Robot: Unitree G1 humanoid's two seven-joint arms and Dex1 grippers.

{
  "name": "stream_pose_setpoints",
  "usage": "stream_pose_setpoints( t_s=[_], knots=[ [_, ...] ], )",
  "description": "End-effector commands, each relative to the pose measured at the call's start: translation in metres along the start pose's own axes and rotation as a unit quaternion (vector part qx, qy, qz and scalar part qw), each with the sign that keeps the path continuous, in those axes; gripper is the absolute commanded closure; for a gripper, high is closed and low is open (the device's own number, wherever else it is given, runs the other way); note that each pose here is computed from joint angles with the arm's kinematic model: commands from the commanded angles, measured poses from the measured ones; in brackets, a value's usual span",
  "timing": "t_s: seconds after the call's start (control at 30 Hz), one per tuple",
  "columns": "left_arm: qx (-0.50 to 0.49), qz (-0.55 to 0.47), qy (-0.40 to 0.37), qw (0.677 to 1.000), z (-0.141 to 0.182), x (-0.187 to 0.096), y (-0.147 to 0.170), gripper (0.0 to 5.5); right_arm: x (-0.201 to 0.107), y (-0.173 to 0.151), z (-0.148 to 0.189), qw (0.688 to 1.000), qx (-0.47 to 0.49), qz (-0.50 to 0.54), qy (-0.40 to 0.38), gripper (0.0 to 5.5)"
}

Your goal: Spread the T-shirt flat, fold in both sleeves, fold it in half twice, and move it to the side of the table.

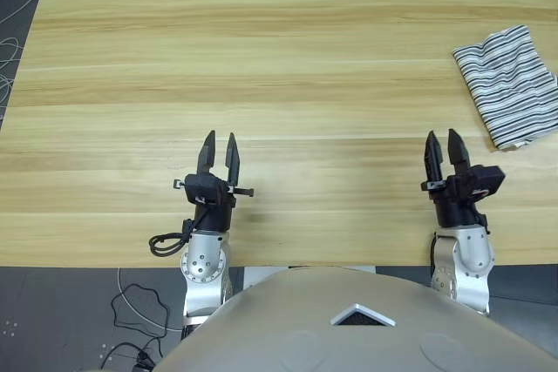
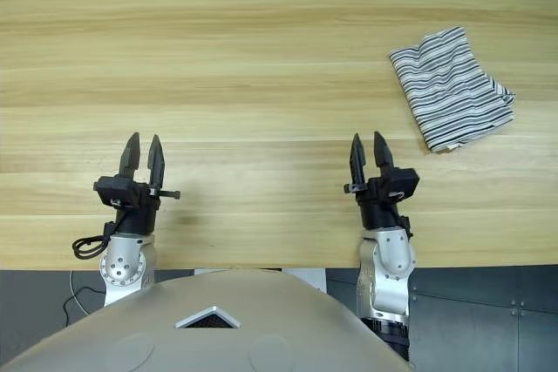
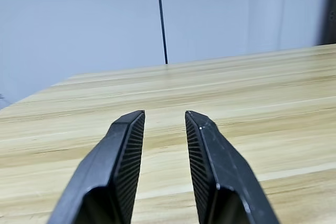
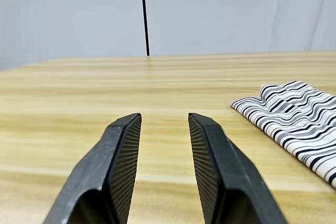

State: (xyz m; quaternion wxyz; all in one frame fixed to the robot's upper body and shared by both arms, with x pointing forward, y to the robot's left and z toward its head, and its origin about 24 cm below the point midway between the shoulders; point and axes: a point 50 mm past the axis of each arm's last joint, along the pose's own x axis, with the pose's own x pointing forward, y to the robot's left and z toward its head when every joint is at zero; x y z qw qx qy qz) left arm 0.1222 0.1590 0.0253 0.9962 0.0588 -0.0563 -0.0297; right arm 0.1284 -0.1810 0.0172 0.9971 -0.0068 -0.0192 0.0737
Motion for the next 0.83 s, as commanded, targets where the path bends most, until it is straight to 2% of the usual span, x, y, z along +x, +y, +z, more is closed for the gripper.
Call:
stream_pose_setpoints(
  t_s=[0.03, 0.4, 0.83],
  knots=[
    [-0.001, 0.004, 0.020, 1.000, -0.009, -0.006, -0.001, 4.06, -0.007, 0.009, -0.010, 0.999, -0.031, 0.022, 0.023, 3.82],
    [0.004, -0.041, 0.042, 0.998, -0.022, -0.010, -0.009, 4.06, 0.004, -0.010, -0.008, 0.999, -0.052, -0.010, -0.003, 3.82],
    [-0.001, -0.057, 0.039, 0.998, -0.022, -0.007, -0.013, 4.06, 0.011, -0.007, -0.013, 0.999, -0.050, -0.004, -0.004, 3.82]
  ],
)
